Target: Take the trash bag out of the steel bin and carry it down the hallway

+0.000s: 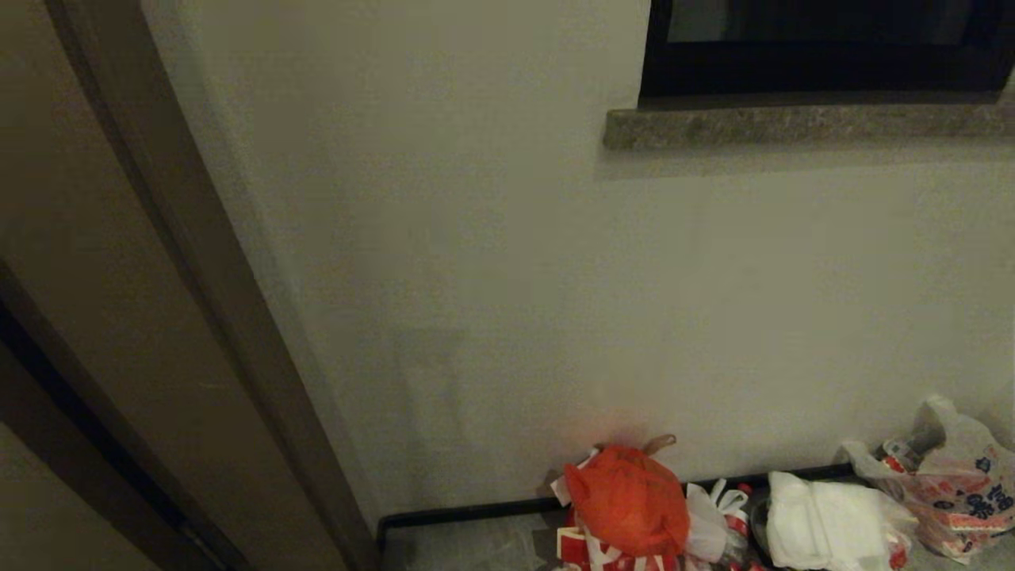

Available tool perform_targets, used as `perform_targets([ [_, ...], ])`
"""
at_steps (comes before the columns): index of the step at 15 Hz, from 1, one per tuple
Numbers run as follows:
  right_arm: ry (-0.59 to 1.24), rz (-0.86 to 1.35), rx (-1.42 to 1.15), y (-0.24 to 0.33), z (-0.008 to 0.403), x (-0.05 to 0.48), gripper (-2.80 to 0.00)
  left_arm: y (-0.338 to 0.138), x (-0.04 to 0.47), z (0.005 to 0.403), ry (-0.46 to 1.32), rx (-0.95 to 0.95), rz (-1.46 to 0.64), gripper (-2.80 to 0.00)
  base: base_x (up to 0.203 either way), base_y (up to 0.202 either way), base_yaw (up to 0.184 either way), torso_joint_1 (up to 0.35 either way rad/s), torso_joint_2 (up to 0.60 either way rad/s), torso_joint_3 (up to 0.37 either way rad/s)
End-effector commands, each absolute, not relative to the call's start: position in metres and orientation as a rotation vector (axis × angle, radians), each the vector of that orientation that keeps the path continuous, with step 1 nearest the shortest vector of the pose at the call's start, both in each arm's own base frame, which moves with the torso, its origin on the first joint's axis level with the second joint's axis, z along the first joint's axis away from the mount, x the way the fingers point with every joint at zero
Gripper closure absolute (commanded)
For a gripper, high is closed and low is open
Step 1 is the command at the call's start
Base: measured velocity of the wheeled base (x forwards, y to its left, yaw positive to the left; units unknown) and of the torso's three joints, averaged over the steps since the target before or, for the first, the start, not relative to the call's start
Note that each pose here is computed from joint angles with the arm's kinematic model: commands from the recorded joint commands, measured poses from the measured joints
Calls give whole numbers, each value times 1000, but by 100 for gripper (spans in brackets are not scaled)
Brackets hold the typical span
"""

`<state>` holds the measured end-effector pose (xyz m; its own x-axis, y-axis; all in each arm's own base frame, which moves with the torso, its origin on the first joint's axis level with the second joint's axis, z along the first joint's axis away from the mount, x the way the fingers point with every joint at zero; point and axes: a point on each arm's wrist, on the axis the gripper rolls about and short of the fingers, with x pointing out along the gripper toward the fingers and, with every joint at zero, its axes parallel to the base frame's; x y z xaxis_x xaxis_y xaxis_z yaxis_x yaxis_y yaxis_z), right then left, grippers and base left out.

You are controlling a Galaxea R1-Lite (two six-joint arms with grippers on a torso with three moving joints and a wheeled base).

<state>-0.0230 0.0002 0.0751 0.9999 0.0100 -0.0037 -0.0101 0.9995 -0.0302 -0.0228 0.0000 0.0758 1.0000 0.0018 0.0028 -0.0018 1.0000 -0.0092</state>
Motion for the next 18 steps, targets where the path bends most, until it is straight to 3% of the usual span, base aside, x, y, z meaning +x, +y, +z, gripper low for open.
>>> perform_targets([
  [1, 6, 11, -31, 0, 75, -23, 0, 0, -23, 76, -2, -9, 3, 0, 0, 0, 0, 6, 5, 194],
  [18, 3, 6, -32, 0, 75, -23, 0, 0, -23, 76, -3, -8, 2, 0, 0, 0, 0, 0, 0, 15],
])
